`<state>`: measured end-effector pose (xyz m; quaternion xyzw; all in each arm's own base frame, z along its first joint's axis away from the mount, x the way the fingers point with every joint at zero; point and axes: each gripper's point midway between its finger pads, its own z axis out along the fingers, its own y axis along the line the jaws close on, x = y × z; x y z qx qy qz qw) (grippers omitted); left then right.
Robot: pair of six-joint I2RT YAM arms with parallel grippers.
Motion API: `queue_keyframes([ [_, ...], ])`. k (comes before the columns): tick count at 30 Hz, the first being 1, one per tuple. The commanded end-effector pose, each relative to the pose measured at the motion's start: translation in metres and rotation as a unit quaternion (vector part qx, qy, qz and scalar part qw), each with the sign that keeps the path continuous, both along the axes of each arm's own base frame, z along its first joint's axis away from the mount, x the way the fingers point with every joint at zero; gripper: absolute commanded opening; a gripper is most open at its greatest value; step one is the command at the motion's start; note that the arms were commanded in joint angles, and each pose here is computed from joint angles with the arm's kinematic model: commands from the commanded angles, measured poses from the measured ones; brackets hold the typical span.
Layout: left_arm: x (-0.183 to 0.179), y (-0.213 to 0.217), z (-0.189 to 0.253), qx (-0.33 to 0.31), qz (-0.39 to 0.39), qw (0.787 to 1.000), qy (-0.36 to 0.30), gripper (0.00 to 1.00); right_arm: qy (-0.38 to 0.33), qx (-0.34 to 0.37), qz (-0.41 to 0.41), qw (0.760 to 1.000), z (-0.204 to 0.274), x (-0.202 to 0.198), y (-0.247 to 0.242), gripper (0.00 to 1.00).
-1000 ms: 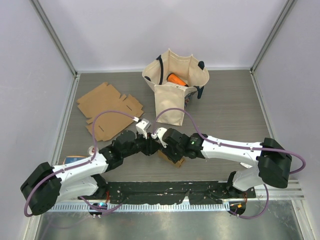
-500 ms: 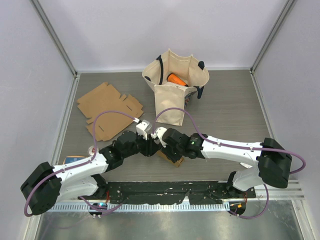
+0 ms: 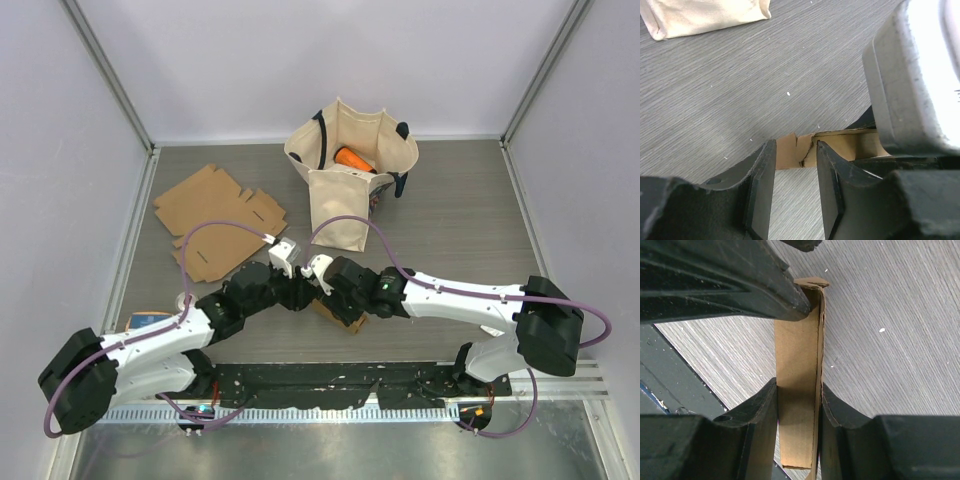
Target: Fold the paper box
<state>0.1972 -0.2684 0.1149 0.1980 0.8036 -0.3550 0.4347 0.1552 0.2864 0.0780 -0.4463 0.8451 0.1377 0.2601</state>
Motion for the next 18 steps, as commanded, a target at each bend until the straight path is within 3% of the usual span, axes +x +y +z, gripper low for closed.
queue_keyframes([
  [1, 0.0040, -0.0195, 0.0428, -0.058, -0.028, 0.997, -0.050, 0.41, -0.012, 0.027, 0.007, 1.000, 0.0131, 0.0042, 0.0143, 0.29],
  [4, 0.0026, -0.0243, 0.0460, -0.065, -0.040, 0.996, -0.051, 0.42, -0.011, 0.027, 0.008, 1.000, 0.0133, 0.0036, 0.0144, 0.29],
  [7, 0.0040, -0.0251, 0.0416, -0.054, -0.040, 0.997, -0.046, 0.33, -0.012, 0.030, 0.009, 0.999, 0.0156, 0.0032, 0.0148, 0.29],
  [12, 0.0072, -0.0275, 0.0432, -0.053, -0.040, 0.997, -0.051, 0.29, -0.008, 0.031, 0.012, 0.999, 0.0148, 0.0019, 0.0158, 0.29],
  [18, 0.0083, -0.0288, 0.0400, -0.037, -0.048, 0.997, -0.050, 0.11, -0.009, 0.028, 0.011, 1.000, 0.0141, 0.0022, 0.0157, 0.29],
])
